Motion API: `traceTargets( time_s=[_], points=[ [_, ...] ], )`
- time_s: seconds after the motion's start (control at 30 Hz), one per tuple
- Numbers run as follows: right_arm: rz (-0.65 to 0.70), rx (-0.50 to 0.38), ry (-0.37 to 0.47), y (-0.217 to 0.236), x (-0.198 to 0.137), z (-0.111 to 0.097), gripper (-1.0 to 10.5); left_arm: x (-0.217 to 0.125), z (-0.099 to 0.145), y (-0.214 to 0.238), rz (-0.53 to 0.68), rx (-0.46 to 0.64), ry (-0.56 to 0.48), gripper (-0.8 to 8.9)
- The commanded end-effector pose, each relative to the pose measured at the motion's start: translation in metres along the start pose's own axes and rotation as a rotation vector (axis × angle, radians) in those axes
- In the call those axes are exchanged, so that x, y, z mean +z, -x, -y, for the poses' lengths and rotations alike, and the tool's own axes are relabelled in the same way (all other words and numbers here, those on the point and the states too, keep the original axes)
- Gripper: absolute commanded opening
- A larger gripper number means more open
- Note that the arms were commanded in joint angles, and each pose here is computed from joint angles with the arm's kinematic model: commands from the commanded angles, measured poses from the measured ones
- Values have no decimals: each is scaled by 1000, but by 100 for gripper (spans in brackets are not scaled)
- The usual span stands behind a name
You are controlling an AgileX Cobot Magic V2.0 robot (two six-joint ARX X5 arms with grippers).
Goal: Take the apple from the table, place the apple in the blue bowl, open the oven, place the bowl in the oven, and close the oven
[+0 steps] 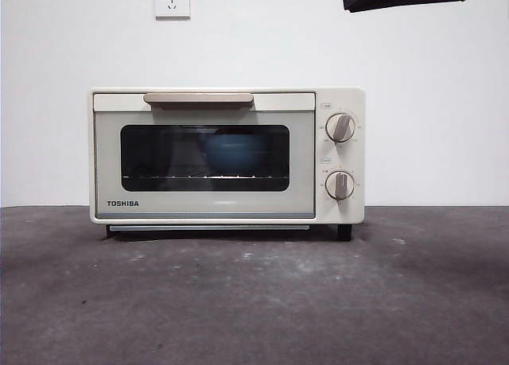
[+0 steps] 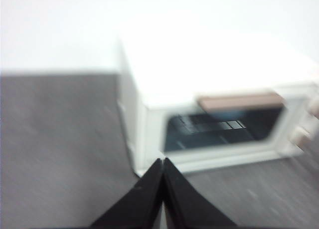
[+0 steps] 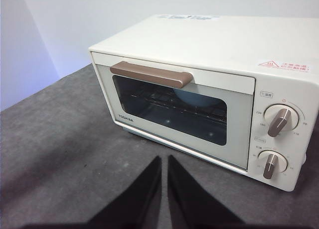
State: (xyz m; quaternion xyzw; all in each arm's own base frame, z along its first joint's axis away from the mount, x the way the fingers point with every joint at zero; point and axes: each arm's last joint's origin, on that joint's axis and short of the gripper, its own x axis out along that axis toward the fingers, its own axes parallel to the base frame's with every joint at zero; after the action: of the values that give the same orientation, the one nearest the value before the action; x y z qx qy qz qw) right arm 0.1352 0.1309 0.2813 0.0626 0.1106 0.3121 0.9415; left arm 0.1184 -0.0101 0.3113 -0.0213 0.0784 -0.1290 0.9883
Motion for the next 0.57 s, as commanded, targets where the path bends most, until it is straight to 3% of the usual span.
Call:
traceTargets(
  time_s=[0.03, 0.23, 0.57],
  points=[
    [15, 9, 4, 0, 3, -2, 6, -10, -5, 3, 78, 50, -70, 7],
    [15, 9, 4, 0, 3, -2, 6, -54, -11, 3, 174, 129, -90, 7],
    [15, 9, 4, 0, 3, -2, 6, -125, -14, -1, 108, 137, -75, 7]
  ],
)
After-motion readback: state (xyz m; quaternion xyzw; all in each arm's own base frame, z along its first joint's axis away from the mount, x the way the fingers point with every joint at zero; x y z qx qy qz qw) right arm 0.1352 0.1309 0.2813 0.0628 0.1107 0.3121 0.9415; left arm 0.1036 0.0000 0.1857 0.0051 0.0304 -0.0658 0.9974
